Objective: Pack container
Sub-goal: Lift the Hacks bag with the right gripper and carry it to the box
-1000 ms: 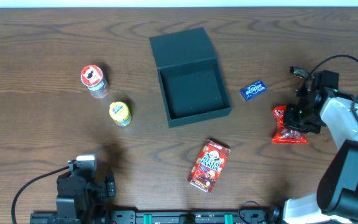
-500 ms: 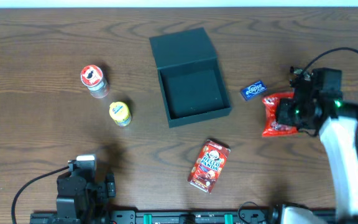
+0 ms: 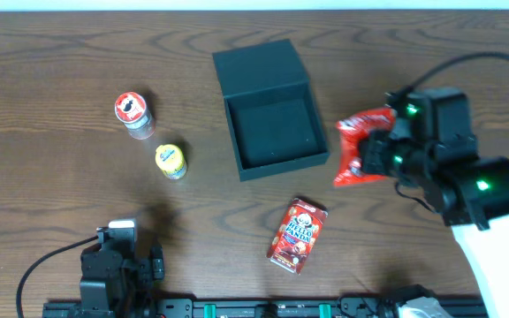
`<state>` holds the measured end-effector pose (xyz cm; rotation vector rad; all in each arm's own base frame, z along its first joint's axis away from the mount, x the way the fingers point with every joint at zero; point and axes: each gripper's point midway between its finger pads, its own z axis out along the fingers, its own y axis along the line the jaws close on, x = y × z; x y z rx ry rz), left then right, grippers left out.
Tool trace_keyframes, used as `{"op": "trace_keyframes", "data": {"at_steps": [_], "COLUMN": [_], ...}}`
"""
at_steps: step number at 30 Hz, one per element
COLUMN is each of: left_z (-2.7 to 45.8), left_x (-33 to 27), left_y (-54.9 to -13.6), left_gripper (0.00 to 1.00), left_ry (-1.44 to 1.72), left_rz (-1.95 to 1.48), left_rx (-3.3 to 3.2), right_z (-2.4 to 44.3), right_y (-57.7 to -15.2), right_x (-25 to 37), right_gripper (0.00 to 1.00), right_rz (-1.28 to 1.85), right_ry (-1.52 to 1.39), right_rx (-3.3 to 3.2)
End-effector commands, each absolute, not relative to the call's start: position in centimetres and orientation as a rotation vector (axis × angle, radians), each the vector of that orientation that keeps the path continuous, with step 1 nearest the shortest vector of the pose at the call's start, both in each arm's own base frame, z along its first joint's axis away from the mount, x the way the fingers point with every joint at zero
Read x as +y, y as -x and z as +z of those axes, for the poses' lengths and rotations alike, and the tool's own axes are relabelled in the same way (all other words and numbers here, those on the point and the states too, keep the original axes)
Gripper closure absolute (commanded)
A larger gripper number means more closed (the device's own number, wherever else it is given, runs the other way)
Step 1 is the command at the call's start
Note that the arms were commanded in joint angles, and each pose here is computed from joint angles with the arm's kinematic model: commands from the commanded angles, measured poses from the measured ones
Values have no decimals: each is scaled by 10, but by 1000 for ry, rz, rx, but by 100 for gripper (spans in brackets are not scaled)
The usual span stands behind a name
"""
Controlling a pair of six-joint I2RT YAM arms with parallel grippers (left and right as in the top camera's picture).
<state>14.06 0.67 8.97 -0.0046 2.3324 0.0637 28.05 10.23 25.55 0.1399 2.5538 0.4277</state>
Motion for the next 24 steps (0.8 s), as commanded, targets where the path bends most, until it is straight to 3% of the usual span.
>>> {"op": "trace_keyframes", "data": {"at_steps": [1, 13, 24], "left_z": [75, 75, 75], "left_x": [6, 6, 6], "left_y": [-135, -135, -135], "left_gripper": [5, 5, 5], "left_ry": [9, 9, 9], "left_rz": [57, 57, 57], "left_rx": [2383, 2383, 2383], "right_z": [257, 184, 112], "right_y": [-295, -379, -400], "right_x": [123, 181, 199], "right_gripper": [99, 99, 99], "right_rz": [427, 457, 472], "right_ry": [-127, 58, 141], "right_rx": [2567, 2734, 2853]}}
